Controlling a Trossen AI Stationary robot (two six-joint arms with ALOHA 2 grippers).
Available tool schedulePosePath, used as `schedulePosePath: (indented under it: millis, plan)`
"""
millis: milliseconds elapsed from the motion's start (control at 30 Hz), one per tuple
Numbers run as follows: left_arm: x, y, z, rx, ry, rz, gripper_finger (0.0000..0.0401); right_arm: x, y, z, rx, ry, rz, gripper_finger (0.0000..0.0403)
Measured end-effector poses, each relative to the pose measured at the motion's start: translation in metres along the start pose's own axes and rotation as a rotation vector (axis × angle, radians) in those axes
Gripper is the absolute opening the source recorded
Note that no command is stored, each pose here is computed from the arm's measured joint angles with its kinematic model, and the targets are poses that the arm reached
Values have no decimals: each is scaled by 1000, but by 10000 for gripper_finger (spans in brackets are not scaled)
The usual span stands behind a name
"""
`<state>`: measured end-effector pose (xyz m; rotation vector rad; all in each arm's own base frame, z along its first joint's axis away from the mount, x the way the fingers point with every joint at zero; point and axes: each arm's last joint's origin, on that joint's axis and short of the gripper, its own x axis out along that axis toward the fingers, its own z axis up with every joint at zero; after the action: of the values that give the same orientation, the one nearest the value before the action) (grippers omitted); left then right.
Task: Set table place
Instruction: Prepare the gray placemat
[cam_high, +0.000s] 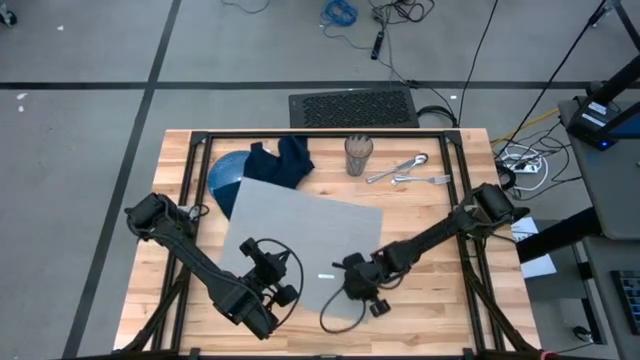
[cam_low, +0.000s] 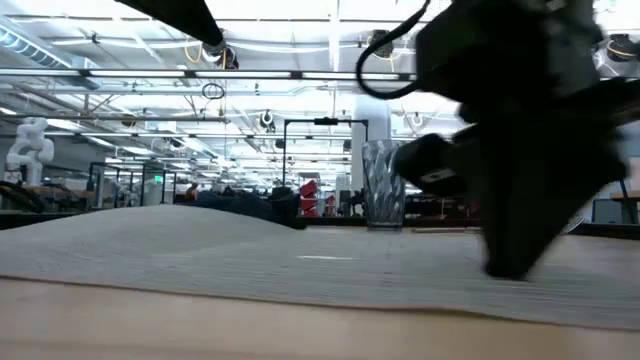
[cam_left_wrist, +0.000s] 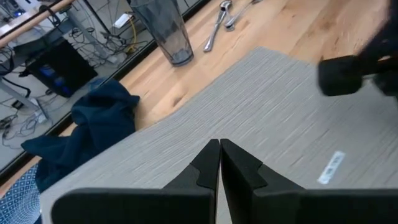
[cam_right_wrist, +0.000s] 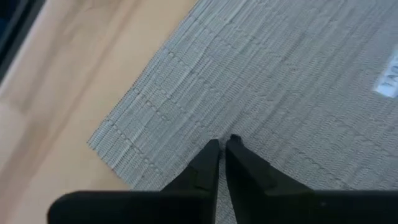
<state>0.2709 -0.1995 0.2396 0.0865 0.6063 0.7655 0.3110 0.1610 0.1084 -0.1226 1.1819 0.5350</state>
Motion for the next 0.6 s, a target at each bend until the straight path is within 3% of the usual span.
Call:
schedulePosePath:
  millis: [233, 600]
  plan:
    - [0, 0, 0, 2, 16, -4, 0, 5, 37, -9, 14, 84, 113, 15]
    - [0, -1, -3, 2, 111, -34, 0, -8, 82, -30, -20, 228, 158, 15]
